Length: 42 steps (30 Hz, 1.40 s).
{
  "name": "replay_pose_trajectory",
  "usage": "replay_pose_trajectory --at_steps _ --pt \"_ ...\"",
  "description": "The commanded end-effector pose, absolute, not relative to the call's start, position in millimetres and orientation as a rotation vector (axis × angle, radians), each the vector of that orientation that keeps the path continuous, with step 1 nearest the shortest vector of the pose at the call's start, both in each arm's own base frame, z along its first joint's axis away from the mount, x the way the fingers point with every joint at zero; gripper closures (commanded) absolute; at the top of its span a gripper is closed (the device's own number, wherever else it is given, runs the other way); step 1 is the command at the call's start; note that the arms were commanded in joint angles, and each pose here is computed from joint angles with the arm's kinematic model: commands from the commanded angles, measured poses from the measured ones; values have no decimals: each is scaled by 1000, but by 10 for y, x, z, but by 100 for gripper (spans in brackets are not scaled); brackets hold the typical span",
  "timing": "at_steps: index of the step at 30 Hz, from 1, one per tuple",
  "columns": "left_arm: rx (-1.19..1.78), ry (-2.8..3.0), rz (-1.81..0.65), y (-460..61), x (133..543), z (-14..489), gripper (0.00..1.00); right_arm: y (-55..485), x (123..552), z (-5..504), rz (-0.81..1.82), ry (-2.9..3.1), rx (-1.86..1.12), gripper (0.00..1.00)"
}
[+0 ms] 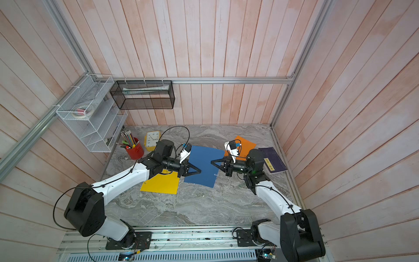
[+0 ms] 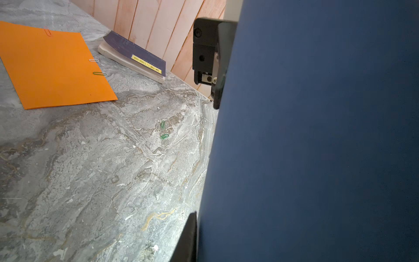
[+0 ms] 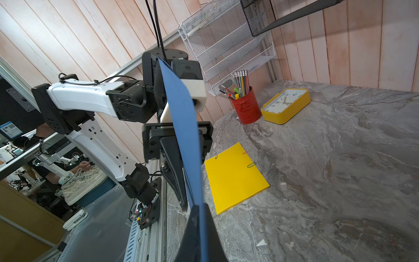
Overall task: Unclip the paperclips from the documents
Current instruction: Adjust the document, then remove the paper clip from the document.
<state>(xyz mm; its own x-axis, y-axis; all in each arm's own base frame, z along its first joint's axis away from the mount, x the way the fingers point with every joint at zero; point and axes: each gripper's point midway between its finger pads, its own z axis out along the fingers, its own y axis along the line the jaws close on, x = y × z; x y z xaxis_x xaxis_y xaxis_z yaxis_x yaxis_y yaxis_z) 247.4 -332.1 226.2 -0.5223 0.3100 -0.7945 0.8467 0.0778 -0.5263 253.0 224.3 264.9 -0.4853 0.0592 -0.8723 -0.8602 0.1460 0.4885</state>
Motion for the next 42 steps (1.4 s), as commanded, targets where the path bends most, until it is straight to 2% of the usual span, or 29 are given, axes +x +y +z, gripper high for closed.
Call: replay_pose_trajectory --at_steps 1,4,12,13,17,21,37,42 --pt "1156 1820 -1462 -3335 2449 2391 84 2238 2520 2735 1445 1603 -822 100" --pt "1151 1819 -1464 -3336 2459 2396 85 2238 2524 2741 1443 1604 -824 100" --pt "1144 1812 -1460 -3342 2476 2408 100 2244 2526 2734 1447 1610 -827 100" --pt "1146 1809 -1459 -3339 2475 2410 100 2243 2528 2731 1446 1612 -828 97" --pt "1143 1799 -1458 -3306 2480 2434 100 2236 2503 2655 1448 1640 -824 71" --pt "1132 1785 -1459 -3242 2496 2473 100 2229 2412 2538 1485 1672 -814 62" --pt "1138 1785 -1461 -3181 2498 2490 100 2245 2307 2255 1499 1769 -820 60" --pt "1134 1790 -1453 -3165 2507 2476 100 2243 2291 2238 1507 1777 -819 69"
